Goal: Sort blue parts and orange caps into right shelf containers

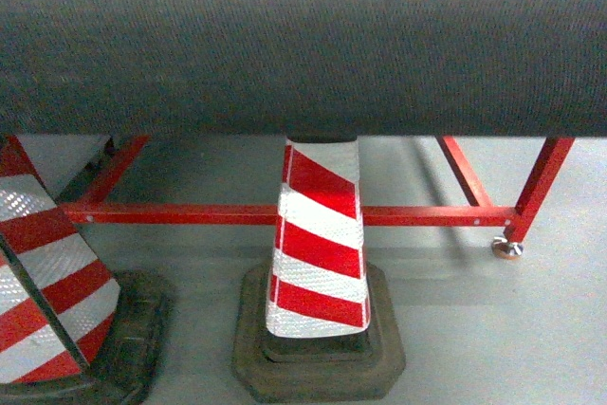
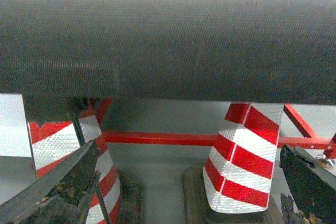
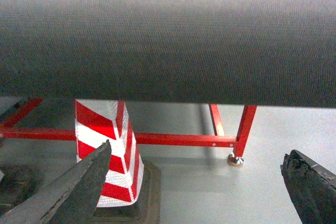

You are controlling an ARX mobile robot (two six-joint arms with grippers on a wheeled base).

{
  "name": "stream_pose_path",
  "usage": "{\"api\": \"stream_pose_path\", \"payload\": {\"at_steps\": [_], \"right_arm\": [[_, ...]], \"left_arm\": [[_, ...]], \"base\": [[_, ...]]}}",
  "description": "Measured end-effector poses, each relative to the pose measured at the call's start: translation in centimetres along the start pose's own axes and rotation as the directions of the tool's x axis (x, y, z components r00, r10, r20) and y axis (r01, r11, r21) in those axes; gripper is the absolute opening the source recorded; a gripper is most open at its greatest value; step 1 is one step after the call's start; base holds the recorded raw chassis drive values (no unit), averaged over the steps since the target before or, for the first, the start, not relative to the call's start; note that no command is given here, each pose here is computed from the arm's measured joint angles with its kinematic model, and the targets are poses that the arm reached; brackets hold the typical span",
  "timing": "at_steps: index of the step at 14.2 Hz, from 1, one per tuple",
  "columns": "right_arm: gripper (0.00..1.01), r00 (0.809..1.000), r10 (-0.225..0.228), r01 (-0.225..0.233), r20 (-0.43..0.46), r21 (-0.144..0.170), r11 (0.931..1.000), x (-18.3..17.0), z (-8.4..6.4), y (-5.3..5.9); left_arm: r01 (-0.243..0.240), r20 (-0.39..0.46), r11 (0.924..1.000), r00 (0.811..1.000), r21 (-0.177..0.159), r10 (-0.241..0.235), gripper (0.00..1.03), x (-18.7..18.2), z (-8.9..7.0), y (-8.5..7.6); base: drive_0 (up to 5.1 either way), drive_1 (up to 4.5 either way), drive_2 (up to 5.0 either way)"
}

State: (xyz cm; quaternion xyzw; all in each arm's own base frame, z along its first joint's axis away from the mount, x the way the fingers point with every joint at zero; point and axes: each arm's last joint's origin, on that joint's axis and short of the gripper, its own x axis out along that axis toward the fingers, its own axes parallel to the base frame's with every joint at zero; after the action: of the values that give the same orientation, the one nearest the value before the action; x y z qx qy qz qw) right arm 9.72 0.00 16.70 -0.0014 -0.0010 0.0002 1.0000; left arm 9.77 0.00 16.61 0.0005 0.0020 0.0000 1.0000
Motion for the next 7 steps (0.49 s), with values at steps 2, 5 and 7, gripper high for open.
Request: {"api": "stream_pose_path", "payload": {"at_steps": [2, 5, 7], "right_arm": [[0.98, 1.0, -0.001, 0.001, 0.001, 0.003, 1.0, 0.0, 0.01, 0.0], [0.98, 1.0, -0.001, 0.001, 0.001, 0.003, 1.0, 0.0, 0.01, 0.0], [0.98, 1.0, 0.0, 0.0, 0.0, 0.002, 1.0, 0.0, 0.0, 0.0]], "left_arm": [[0.001, 0.0, 1.0, 1.0, 0.0, -0.001, 0.98, 0.0, 0.0, 0.0], [0.0, 0.0, 1.0, 1.0, 0.0, 0.0, 0.98, 0.0, 0.0, 0.0], [-0.002, 0.0, 1.0, 1.0, -0.001, 0.002, 0.98, 0.0, 0.0, 0.0]], "base": [[0.0, 0.0, 0.0], [0.0, 0.0, 0.0], [0.0, 0.0, 0.0]]}}
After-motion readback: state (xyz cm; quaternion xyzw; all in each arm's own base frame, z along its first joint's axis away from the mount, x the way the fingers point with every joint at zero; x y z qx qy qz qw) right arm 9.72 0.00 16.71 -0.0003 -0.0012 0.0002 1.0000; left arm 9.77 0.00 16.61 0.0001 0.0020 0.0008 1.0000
